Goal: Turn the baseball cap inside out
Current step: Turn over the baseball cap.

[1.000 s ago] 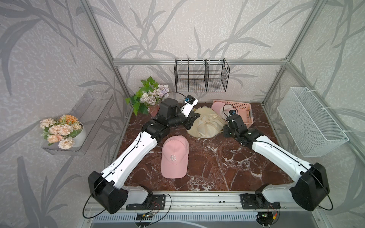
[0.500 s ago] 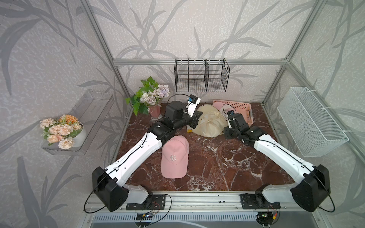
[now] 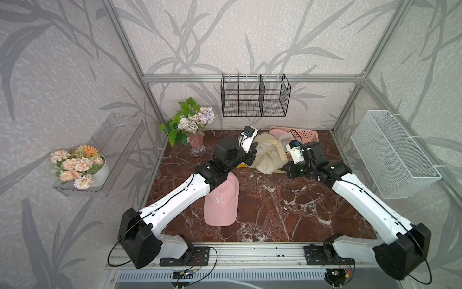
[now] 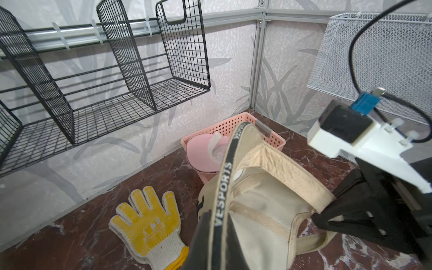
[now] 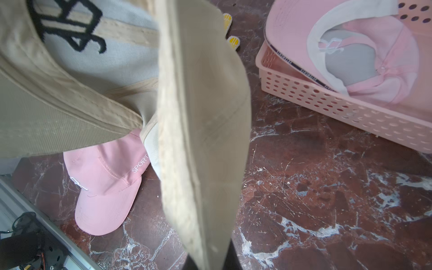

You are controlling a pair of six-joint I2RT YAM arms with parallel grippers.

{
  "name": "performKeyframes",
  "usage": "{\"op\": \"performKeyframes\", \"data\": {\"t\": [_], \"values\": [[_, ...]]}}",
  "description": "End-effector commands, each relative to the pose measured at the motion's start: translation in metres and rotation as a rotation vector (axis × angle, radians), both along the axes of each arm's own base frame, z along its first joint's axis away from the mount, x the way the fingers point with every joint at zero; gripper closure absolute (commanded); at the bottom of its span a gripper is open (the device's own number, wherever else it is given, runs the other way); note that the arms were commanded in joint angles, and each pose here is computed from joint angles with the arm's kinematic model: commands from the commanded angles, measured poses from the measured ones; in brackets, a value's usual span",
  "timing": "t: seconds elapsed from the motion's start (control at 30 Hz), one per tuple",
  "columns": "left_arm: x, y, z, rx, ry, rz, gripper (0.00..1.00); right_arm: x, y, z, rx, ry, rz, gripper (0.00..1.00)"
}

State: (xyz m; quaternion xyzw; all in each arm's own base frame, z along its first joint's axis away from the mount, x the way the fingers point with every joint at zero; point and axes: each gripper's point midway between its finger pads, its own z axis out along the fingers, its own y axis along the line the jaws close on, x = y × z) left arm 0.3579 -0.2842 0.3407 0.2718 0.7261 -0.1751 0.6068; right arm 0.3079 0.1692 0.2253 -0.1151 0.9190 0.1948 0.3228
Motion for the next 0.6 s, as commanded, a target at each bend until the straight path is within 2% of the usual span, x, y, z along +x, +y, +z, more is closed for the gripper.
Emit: {"op": "performKeyframes", "data": {"t": [0.0, 0.07, 0.13, 0.23, 0.27, 0.3, 0.43, 0.5, 0.57], "values": [[0.014, 0.037, 0.033, 0.03, -0.167, 0.179, 1.0, -0.012, -0.02, 0.001, -0.04, 0.032, -0.038, 1.0], [0.009, 0.033, 0.033, 0.042, -0.182, 0.14, 1.0, -0.008, -0.034, -0.002, -0.103, 0.016, -0.093, 1.0], [-0.004, 0.021, 0.036, 0.021, -0.18, 0.039, 1.0, -0.005, -0.042, -0.007, -0.141, 0.015, -0.125, 1.0], [-0.026, 0.0, 0.046, -0.071, -0.133, -0.126, 1.0, -0.004, -0.031, -0.009, -0.104, 0.009, -0.076, 1.0], [-0.033, -0.006, 0.05, -0.108, -0.103, -0.17, 1.0, -0.003, -0.023, -0.007, -0.073, -0.009, -0.043, 0.96], [-0.037, -0.009, 0.054, -0.141, -0.076, -0.197, 1.0, -0.004, -0.016, -0.005, -0.038, -0.026, -0.011, 0.87], [-0.039, -0.01, 0.063, -0.284, 0.052, -0.176, 1.0, -0.001, -0.005, 0.013, 0.052, -0.154, 0.026, 0.57], [-0.037, -0.006, 0.063, -0.376, 0.126, -0.138, 1.0, -0.002, -0.007, 0.023, 0.069, -0.241, 0.022, 0.49], [-0.033, -0.002, 0.06, -0.466, 0.206, -0.088, 1.0, -0.005, -0.008, 0.035, 0.078, -0.331, 0.039, 0.46]]}}
